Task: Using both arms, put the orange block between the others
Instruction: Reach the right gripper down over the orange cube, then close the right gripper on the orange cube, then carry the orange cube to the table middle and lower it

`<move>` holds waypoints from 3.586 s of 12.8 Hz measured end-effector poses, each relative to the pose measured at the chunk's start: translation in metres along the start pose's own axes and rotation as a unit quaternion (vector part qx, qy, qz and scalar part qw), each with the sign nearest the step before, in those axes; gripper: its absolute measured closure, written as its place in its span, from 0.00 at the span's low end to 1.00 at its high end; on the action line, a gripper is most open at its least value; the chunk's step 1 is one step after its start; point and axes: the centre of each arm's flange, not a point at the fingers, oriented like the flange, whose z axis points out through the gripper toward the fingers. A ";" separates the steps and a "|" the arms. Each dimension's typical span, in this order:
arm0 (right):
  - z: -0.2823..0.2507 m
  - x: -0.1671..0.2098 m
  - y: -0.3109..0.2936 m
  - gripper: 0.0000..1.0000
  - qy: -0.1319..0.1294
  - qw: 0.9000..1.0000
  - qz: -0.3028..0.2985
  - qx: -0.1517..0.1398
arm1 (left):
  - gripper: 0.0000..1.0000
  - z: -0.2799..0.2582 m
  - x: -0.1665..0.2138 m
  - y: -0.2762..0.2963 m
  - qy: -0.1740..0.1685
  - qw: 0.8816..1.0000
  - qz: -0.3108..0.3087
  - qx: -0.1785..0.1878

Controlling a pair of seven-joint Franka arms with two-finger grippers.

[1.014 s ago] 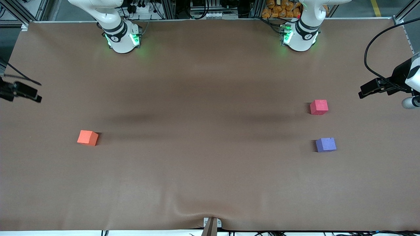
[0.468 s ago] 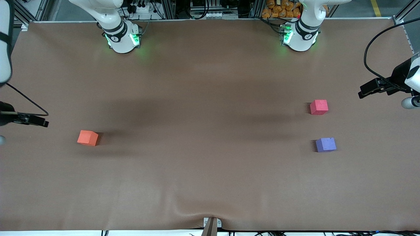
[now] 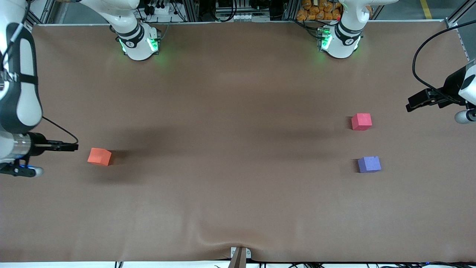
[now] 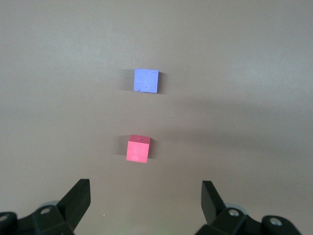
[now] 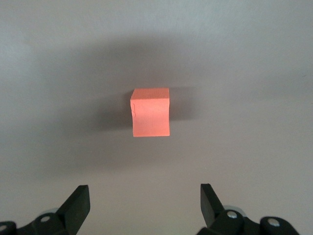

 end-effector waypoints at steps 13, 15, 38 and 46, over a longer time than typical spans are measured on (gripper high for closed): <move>0.111 0.037 0.010 0.00 -0.016 1.000 -0.002 -0.026 | 0.00 0.000 0.000 0.002 0.000 1.000 0.002 0.000; 0.120 0.039 0.008 0.00 0.002 1.000 -0.006 -0.027 | 0.00 0.000 0.000 0.002 0.000 1.000 0.001 0.000; 0.141 0.045 -0.031 0.45 0.047 0.998 -0.004 -0.030 | 0.00 0.000 0.000 0.001 0.000 1.000 0.001 0.000; 0.127 -0.019 -0.377 0.50 0.091 0.995 -0.026 0.007 | 0.00 0.000 0.000 0.000 0.000 1.000 0.000 0.000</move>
